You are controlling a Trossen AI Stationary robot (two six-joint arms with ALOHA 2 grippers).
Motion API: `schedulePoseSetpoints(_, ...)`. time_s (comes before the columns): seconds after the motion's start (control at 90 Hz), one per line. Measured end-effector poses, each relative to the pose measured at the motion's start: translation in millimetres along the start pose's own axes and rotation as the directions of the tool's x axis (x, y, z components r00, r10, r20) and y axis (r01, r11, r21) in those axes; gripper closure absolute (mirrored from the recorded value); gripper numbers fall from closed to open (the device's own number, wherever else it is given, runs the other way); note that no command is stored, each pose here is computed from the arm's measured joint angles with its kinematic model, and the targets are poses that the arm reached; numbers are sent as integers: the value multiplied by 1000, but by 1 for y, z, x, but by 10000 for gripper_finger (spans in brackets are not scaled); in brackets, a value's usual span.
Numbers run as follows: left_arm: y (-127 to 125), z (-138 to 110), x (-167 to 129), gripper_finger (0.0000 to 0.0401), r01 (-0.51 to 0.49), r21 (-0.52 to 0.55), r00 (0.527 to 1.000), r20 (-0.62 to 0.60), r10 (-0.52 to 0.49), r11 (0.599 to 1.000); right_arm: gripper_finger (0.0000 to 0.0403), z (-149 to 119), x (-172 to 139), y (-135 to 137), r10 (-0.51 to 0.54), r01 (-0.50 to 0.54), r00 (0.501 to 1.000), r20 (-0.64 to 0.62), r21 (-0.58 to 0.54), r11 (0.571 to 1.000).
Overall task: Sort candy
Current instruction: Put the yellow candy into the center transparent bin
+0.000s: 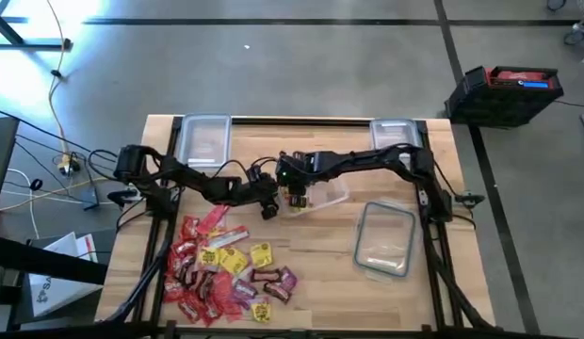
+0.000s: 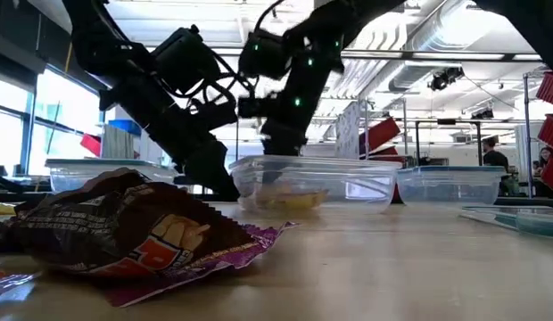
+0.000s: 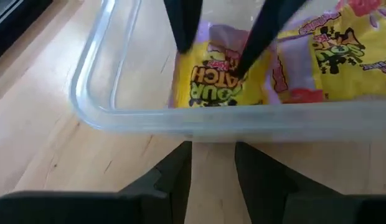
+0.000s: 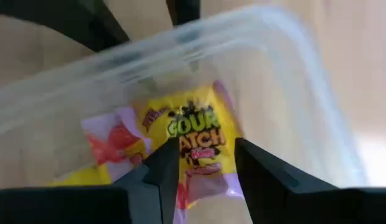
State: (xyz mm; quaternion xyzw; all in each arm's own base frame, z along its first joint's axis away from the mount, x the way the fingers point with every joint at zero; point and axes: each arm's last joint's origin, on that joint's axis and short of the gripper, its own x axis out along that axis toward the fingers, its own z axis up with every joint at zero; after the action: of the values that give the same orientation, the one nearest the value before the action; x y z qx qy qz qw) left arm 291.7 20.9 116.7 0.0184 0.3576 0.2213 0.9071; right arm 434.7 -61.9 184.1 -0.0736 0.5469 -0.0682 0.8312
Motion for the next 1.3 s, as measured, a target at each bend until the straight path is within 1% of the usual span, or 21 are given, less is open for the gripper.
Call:
schedulePoseSetpoints(0.067, 1, 2, -3, 295, 1, -6, 1000, -1, -1, 1000, 279, 2, -11, -2, 0, 0, 1000, -10, -14, 1000)
schedulePoseSetpoints(0.167, 2, 2, -7, 295, 0, -7, 1000, -17, 0, 1000, 279, -3, -22, -3, 8, -11, 997, -78, -45, 999)
schedulePoseSetpoints(0.256, 2, 2, -10, 295, 1, -12, 1000, -31, -2, 1000, 279, -13, -24, -1, 28, -40, 985, -171, -68, 997)
schedulePoseSetpoints(0.333, 1, 0, -11, 295, 5, -19, 999, -37, -5, 1000, 279, -22, -24, 1, 67, -92, 961, -267, -81, 992)
schedulePoseSetpoints(0.433, -3, 0, -13, 295, 18, -51, 999, -31, -19, 999, 279, -27, -19, 4, 113, -147, 942, -315, -86, 985)
schedulePoseSetpoints(0.611, -15, 1, -14, 295, 55, -82, 999, 5, -54, 995, 279, -22, -12, 11, 119, -163, 955, -271, -143, 976)
schedulePoseSetpoints(0.811, -24, -3, -15, 295, 69, -63, 998, 2, -69, 996, 279, -26, 11, 24, 141, -206, 936, -324, -177, 962)
schedulePoseSetpoints(0.889, -25, -2, -14, 295, 72, -71, 997, 24, -70, 995, 279, -25, 18, 28, 162, -222, 937, -309, -171, 960)
schedulePoseSetpoints(0.956, -26, -1, -12, 295, 72, -71, 997, 44, -69, 995, 279, -19, 20, 31, 194, -236, 949, -250, -150, 960)
schedulePoseSetpoints(1.011, -26, 0, -11, 295, 73, -65, 996, 49, -70, 995, 279, -16, 20, 33, 199, -234, 954, -223, -143, 962)
schedulePoseSetpoints(1.156, -26, -1, -12, 295, 70, -37, 997, 45, -68, 997, 279, -12, 13, 31, 186, -220, 958, -218, -140, 965)
schedulePoseSetpoints(1.3, -25, -1, -12, 295, 54, -14, 998, 40, -54, 998, 279, -12, 7, 27, 188, -228, 947, -259, -133, 964)
